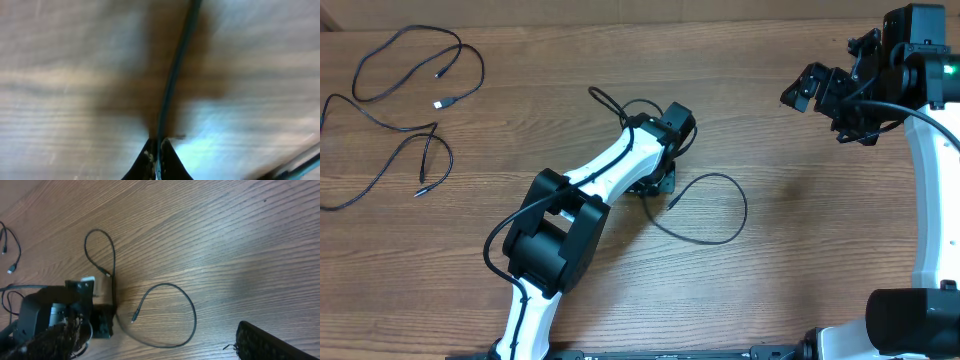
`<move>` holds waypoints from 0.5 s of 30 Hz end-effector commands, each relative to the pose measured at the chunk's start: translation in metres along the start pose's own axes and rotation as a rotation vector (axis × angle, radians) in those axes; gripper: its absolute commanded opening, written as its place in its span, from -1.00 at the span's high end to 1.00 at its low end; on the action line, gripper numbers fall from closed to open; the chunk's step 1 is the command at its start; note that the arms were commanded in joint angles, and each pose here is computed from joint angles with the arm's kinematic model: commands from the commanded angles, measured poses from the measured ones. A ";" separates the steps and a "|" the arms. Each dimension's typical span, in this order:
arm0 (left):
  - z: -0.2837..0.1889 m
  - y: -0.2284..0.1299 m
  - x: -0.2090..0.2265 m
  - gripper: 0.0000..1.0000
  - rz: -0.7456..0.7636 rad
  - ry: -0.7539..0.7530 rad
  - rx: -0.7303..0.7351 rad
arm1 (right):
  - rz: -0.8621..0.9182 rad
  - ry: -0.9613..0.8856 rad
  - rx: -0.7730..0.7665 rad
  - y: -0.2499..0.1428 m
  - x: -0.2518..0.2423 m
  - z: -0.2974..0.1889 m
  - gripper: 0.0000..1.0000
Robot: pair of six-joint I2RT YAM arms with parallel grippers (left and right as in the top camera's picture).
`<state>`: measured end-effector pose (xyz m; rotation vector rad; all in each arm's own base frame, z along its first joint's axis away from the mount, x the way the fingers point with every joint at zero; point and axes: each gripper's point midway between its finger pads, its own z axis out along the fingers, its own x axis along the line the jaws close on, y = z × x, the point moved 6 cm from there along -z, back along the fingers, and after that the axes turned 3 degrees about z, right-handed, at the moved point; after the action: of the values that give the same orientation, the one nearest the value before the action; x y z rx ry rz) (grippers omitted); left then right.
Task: Untangle cables
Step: 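Pull the grasped cable with the left gripper toward the left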
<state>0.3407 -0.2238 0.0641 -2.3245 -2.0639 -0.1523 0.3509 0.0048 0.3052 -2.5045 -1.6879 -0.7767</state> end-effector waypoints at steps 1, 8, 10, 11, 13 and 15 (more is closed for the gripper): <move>-0.030 0.015 0.001 0.92 -0.004 -0.008 -0.041 | -0.008 -0.001 -0.013 -0.001 0.001 -0.003 -1.00; -0.130 0.026 0.008 0.92 0.003 -0.074 -0.174 | -0.008 -0.001 -0.013 -0.001 0.001 -0.003 -1.00; -0.161 0.024 0.012 0.92 0.006 -0.102 -0.233 | -0.008 -0.001 -0.013 -0.001 0.001 -0.003 -1.00; -0.173 0.022 0.014 0.91 0.006 -0.113 -0.256 | -0.008 -0.001 -0.013 -0.001 0.001 -0.003 -1.00; -0.199 0.018 0.020 0.92 -0.002 -0.141 -0.312 | -0.008 -0.001 -0.013 -0.001 0.001 -0.003 -1.00; -0.228 0.011 0.030 0.91 -0.025 -0.176 -0.381 | -0.008 -0.001 -0.013 -0.001 0.001 -0.003 -1.00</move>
<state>0.3503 -0.2288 0.2400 -2.5285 -2.2267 -0.2820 0.3509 0.0047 0.3052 -2.5052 -1.6875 -0.7764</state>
